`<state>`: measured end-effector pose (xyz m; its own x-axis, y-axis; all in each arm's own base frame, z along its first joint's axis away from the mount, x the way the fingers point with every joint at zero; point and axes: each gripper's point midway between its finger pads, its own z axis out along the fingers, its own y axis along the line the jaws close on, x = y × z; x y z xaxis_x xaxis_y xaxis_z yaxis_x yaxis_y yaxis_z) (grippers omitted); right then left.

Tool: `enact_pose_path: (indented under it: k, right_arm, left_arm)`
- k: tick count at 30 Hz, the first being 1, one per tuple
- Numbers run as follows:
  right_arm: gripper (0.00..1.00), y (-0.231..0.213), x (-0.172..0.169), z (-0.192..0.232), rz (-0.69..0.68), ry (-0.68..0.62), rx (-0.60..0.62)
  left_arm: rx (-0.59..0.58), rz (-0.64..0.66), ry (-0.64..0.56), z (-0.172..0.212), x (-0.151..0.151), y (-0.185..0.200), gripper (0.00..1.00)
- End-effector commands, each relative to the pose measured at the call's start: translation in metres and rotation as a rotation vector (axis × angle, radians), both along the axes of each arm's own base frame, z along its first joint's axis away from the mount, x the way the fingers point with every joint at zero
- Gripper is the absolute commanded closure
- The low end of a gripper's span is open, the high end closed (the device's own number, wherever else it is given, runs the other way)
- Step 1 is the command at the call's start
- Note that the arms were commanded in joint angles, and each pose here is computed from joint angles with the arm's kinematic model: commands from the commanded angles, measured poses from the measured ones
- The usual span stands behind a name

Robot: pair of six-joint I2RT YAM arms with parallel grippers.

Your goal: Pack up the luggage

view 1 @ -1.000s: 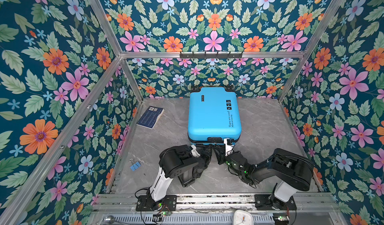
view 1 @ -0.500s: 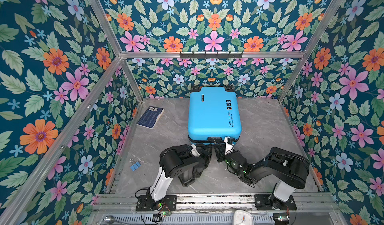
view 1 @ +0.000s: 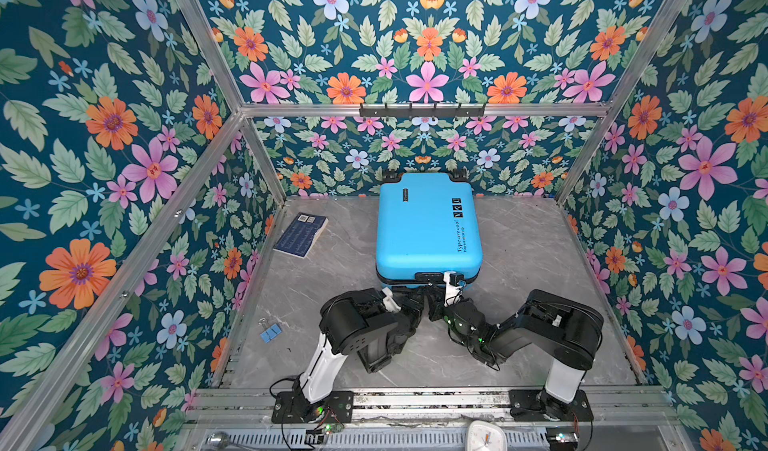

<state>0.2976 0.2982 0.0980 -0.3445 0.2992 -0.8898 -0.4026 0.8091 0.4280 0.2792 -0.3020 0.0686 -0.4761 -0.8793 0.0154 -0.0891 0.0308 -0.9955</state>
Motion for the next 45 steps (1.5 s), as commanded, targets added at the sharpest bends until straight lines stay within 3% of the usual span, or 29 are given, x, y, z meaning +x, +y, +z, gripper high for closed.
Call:
enact_pose_path:
  k: [1,10,17,32,35,45]
  right_arm:
    - [0.84,-0.006,0.009,0.007,-0.066,-0.014,0.049]
    - [1.00,-0.009,0.018,0.006,-0.126,-0.016,0.099]
    - [1.00,-0.027,0.021,0.004,-0.219,0.006,0.129]
    - [1.00,-0.103,0.007,-0.010,-0.483,0.072,-0.002]
    - [1.00,-0.121,0.005,-0.005,-0.523,0.088,0.022]
    - [1.00,-0.169,0.007,-0.005,-0.553,0.128,0.000]
  left_arm:
    - [0.050,-0.030,-0.021,-0.003,-0.003,-0.003,1.00]
    - [0.051,-0.033,-0.015,-0.005,-0.004,-0.002,1.00]
    - [0.064,-0.004,-0.009,-0.007,-0.005,0.007,1.00]
    - [0.095,0.062,0.004,-0.012,-0.006,0.029,1.00]
    - [0.102,0.071,0.003,-0.011,-0.007,0.033,1.00]
    - [0.120,0.080,0.007,-0.012,-0.010,0.040,1.00]
